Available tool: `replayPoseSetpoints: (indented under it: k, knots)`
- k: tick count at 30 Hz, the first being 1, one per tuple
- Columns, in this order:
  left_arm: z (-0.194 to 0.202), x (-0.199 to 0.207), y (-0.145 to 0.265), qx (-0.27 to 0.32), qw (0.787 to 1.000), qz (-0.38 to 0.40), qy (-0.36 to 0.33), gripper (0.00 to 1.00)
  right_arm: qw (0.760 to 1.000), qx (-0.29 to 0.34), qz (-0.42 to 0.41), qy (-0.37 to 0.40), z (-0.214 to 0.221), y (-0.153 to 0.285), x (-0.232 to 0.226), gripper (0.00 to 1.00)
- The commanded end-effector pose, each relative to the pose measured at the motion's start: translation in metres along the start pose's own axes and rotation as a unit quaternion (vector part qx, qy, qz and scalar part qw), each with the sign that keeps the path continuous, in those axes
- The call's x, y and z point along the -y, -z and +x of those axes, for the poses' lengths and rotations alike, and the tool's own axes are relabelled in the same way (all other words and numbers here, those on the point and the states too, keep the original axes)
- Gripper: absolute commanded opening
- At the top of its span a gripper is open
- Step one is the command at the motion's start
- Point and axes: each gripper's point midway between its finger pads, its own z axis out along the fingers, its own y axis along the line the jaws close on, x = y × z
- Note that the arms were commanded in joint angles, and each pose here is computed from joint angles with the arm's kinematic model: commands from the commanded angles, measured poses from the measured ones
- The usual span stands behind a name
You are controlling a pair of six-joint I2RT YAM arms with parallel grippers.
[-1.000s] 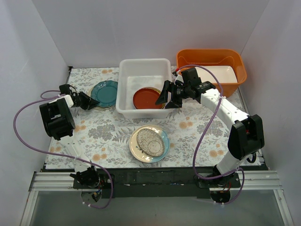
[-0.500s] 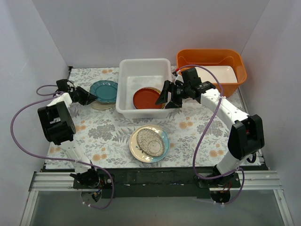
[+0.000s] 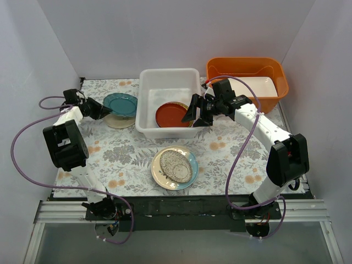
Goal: Place the plates into the plastic bin on the countertop
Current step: Pick up the plate at the center of the board.
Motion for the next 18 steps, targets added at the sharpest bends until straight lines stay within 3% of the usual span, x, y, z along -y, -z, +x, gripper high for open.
replayPoseSetpoints:
  k: [1,18]
  knots:
    - [-0.027,0.073,0.047,0.062,0.994,0.072,-0.055,0.00,1.000,0.009,-0.012,0.017,-0.006,0.005,-0.012,0.82]
    - [-0.041,0.102,0.074,0.093,0.989,0.094,-0.069,0.00,1.000,0.009,-0.011,0.016,-0.005,0.005,-0.010,0.82]
